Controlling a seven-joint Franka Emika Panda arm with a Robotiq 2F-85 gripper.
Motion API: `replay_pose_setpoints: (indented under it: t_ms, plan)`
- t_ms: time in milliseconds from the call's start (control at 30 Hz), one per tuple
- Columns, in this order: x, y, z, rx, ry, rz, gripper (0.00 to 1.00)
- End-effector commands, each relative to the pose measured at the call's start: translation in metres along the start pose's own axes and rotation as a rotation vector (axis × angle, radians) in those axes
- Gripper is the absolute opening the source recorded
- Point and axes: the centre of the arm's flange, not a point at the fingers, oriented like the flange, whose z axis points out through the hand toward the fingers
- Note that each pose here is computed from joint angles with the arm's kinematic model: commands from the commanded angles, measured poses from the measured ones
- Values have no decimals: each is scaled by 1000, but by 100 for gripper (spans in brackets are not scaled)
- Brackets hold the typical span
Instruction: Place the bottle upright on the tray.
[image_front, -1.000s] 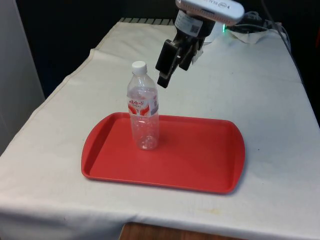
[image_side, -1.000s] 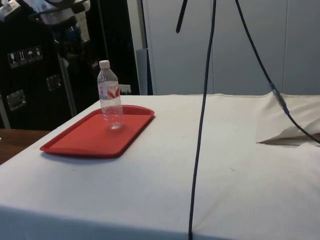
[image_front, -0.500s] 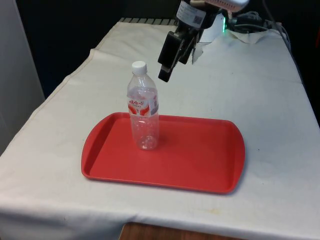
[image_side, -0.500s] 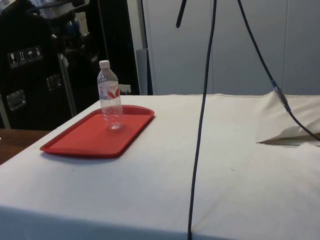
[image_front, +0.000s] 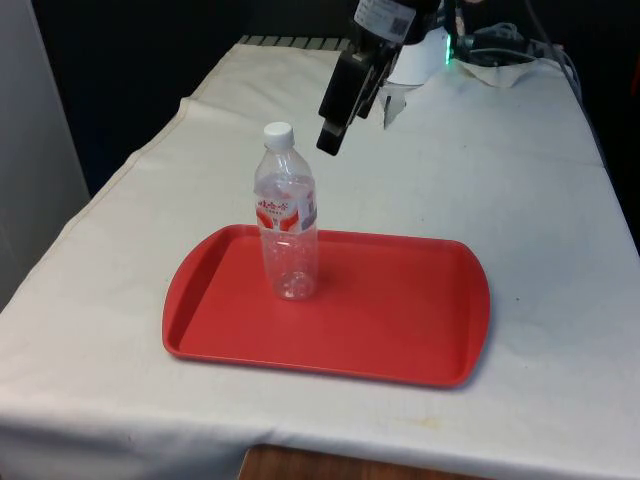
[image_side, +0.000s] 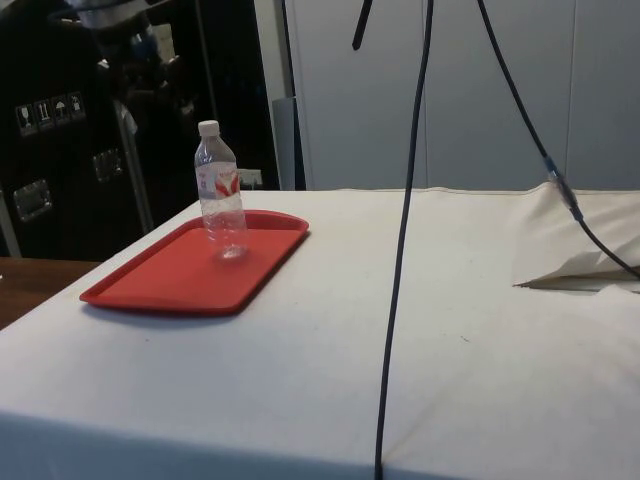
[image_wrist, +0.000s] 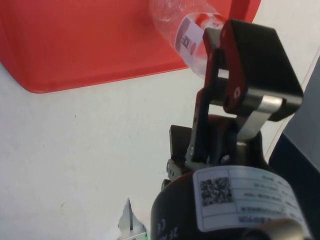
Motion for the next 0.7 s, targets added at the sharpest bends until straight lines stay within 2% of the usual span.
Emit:
replay_pose_setpoints:
  t_ms: [0, 100, 133, 167, 400, 433, 467, 667]
  plan:
    - [0, -1, -4, 15, -6, -11, 100]
    - [1, -1, -5, 18, -4, -27, 100]
    - [1, -1, -3, 7, 3, -27, 100]
    - [1, -1, -7, 22, -3, -38, 100]
    - [3, -2, -12, 35, 2, -80, 100]
    - [3, -1, -8, 17, 9, -65, 100]
    - [3, -2, -12, 35, 2, -80, 100]
    - [6, -1, -19, 43, 10, -114, 100]
